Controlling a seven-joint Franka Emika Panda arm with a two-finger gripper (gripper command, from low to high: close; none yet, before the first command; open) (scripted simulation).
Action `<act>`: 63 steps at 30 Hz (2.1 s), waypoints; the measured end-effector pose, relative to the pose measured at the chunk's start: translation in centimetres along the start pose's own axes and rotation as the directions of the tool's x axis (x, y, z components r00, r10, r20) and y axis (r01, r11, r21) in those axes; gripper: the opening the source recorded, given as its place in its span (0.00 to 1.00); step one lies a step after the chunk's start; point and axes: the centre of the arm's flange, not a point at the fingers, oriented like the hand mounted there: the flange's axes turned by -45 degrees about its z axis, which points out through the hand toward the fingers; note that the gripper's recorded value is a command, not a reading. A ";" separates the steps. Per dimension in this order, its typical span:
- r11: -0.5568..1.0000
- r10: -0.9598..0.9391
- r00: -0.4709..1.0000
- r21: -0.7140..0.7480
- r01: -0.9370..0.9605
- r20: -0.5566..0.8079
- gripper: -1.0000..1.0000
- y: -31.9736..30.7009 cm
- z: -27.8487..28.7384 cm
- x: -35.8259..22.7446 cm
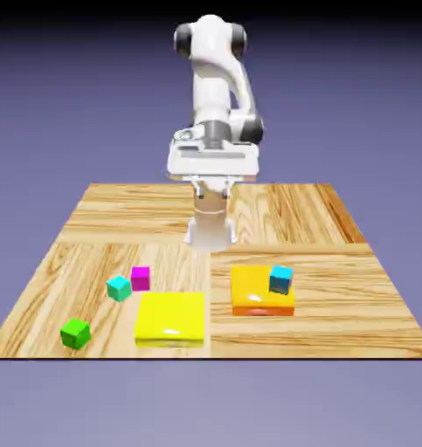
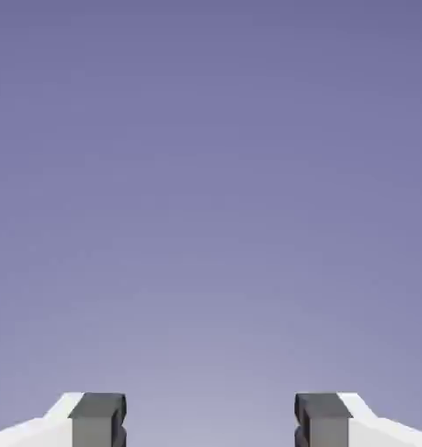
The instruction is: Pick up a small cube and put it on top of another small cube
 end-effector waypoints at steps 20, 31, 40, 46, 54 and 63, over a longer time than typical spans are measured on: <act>0.986 0.044 0.994 -0.155 -0.059 -0.100 0.50 25.0 -9.4 -9.8; 0.982 0.072 0.986 -0.161 -0.096 -0.148 0.50 32.3 -11.8 -21.6; 0.985 0.087 0.975 -0.129 -0.115 -0.204 0.50 34.1 -10.9 -32.0; 0.989 0.090 0.963 -0.094 -0.117 -0.255 0.50 33.3 -8.8 -38.3; 0.994 0.084 0.935 -0.039 -0.104 -0.345 0.50 30.0 -4.4 -44.9; 0.998 0.064 0.878 0.018 -0.063 -0.474 0.50 24.1 1.9 -49.0</act>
